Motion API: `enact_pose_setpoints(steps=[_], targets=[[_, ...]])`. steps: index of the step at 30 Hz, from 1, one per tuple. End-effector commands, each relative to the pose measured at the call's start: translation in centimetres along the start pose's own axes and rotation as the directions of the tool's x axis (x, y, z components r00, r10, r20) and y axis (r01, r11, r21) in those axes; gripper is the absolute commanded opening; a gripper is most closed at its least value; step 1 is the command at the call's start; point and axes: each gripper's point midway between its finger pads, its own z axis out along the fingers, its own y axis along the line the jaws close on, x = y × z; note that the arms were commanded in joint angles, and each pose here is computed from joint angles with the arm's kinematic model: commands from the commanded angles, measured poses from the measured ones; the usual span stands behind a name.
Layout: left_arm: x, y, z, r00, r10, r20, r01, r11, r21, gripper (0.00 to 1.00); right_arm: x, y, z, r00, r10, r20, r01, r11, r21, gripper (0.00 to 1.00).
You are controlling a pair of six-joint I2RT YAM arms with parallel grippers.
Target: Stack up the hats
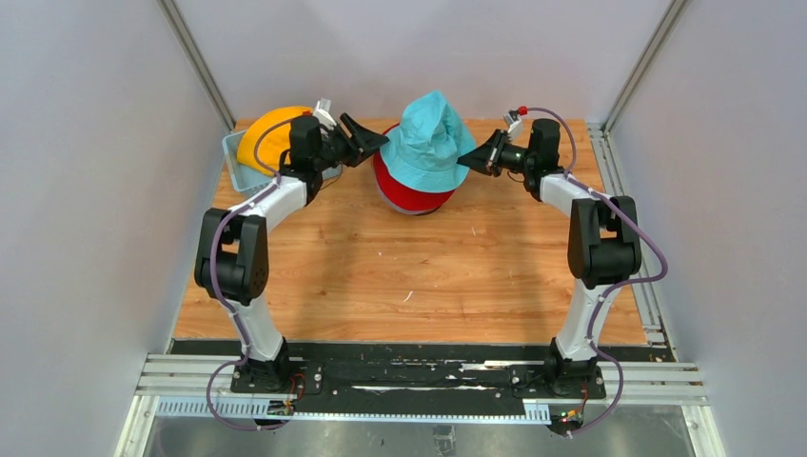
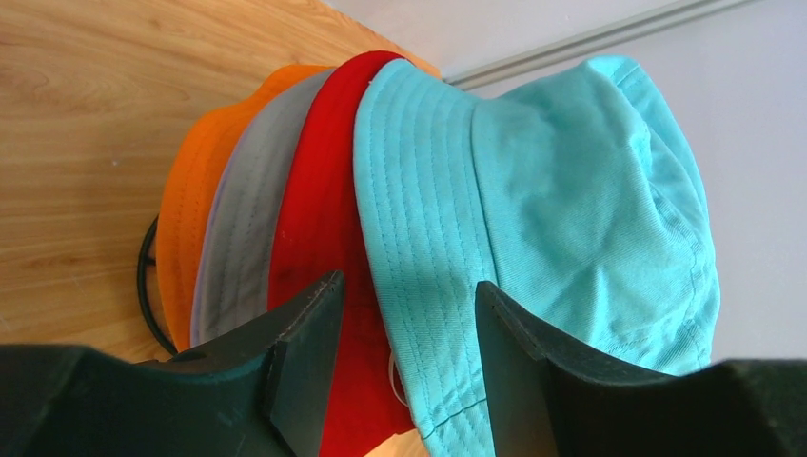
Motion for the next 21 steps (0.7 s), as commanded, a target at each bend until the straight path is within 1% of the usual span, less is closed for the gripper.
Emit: enact_pose_setpoints(steps=[1, 6, 8, 9, 10, 13, 14, 16, 17, 21], targets=[[1.0, -0.4, 0.4, 1.000, -0.023, -0.021, 0.024, 0.997, 0.072, 0.57, 1.2, 0.0, 1.0, 0.999, -0.017, -0.046, 0.016, 1.000, -0.012, 0.01], [1.6, -0.9, 0.7, 0.997, -0.076, -0.034, 0.080, 0.988, 0.134, 0.55, 1.2, 0.0, 1.0, 0.999, -0.021, -0.045, 0.020, 1.000, -0.015, 0.01], [1.7, -0.9, 0.8, 0.993, -0.110, -0.030, 0.113, 0.979, 0.167, 0.51, 1.1, 0.1, 1.0, 0.999, -0.024, -0.043, 0.023, 1.000, -0.017, 0.01], [1.5, -1.2, 0.8, 0.992, -0.126, -0.016, 0.126, 0.972, 0.197, 0.47, 1.3, -0.9, 1.2, 0.999, -0.005, -0.050, 0.005, 1.000, -0.008, 0.01], [1.4, -1.5, 0.6, 0.988, -0.153, -0.005, 0.150, 0.961, 0.232, 0.41, 1.4, -1.0, 1.3, 0.999, -0.003, -0.052, 0.002, 1.000, -0.007, 0.01], [1.0, -2.4, 0.2, 0.973, -0.231, 0.018, 0.210, 0.913, 0.348, 0.07, 1.6, -1.3, 1.4, 0.998, 0.001, -0.056, -0.001, 1.000, -0.007, 0.01], [0.9, -2.3, 0.1, 0.965, -0.259, 0.028, 0.230, 0.896, 0.379, 0.01, 1.6, -1.4, 1.5, 0.998, 0.002, -0.055, -0.002, 1.000, -0.005, 0.01], [1.0, -1.8, -0.3, 0.953, -0.299, 0.048, 0.255, 0.877, 0.407, 0.00, 1.5, -1.7, 1.5, 0.999, 0.006, -0.054, -0.006, 1.000, -0.001, 0.01], [1.3, -1.0, -0.3, 0.951, -0.303, 0.053, 0.260, 0.884, 0.390, 0.00, 1.4, -1.9, 1.6, 0.999, 0.006, -0.053, -0.006, 1.000, 0.001, 0.01], [3.2, 3.7, -0.3, 0.959, -0.268, 0.092, 0.247, 0.949, 0.193, 0.00, 1.5, -3.1, 1.9, 0.998, 0.012, -0.057, -0.011, 1.000, 0.023, 0.01]])
